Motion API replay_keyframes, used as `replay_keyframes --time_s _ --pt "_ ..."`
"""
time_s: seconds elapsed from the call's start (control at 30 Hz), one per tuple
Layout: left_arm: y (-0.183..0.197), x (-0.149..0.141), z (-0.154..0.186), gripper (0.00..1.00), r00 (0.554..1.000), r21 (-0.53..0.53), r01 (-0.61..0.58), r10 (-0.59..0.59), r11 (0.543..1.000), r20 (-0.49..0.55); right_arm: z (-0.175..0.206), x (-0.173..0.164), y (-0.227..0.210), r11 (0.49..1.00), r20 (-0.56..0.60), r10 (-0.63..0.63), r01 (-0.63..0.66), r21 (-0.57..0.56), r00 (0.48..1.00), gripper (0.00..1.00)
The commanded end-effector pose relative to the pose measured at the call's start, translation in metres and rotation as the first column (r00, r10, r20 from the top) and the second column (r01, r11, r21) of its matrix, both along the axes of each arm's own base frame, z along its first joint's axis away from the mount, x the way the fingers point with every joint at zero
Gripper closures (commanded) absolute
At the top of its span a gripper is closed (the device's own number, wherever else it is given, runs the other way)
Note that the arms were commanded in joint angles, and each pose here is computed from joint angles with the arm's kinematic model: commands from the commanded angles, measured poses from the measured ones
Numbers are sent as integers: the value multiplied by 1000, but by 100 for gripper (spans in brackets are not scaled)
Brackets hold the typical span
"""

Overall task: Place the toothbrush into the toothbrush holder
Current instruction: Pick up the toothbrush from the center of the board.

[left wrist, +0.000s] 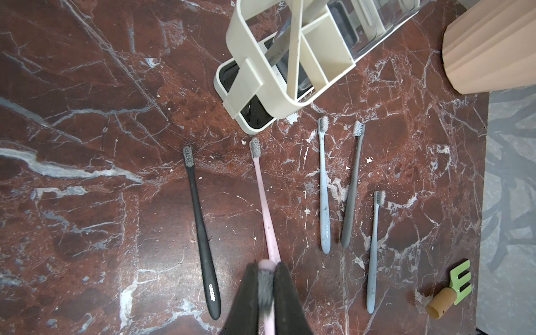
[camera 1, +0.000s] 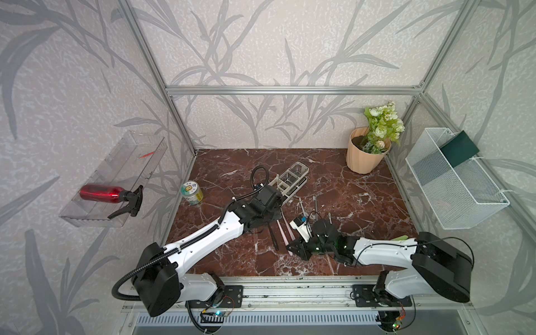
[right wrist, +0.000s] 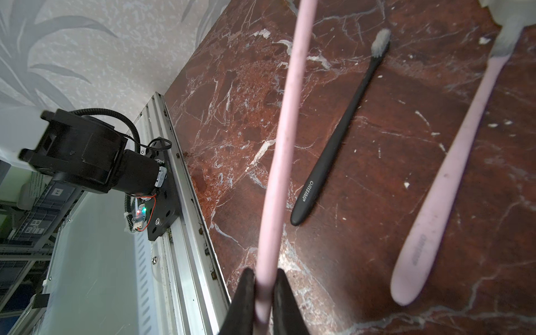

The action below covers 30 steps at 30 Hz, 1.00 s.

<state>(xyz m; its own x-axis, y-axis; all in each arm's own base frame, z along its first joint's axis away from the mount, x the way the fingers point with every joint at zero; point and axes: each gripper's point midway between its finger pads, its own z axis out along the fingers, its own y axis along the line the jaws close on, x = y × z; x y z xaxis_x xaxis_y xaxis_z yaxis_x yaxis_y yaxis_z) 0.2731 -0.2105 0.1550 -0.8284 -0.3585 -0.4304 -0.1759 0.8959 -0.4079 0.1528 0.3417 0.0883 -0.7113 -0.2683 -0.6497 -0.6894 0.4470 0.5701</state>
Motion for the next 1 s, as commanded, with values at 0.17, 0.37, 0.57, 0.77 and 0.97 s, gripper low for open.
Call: replay_keyframes --time_s 0.17,0.37,0.57,0.77,0.97 --pt "24 0 58 43 999 28 4 -6 1000 41 25 5 3 1000 113 7 -10 23 994 100" --pt "25 -16 61 36 985 -60 94 -101 994 -137 24 6 -1 1000 151 9 -7 -14 988 100" --pt "28 -36 43 36 942 -112 151 -177 982 -283 29 9 -8 999 210 -7 15 -38 978 100" --pt "16 -38 33 37 922 -201 144 -205 969 -329 29 7 -6 999 211 9 -1 -37 977 100" --pt "1 -30 33 38 910 -262 135 -223 956 -348 25 -8 3 997 218 69 -59 -54 974 100"
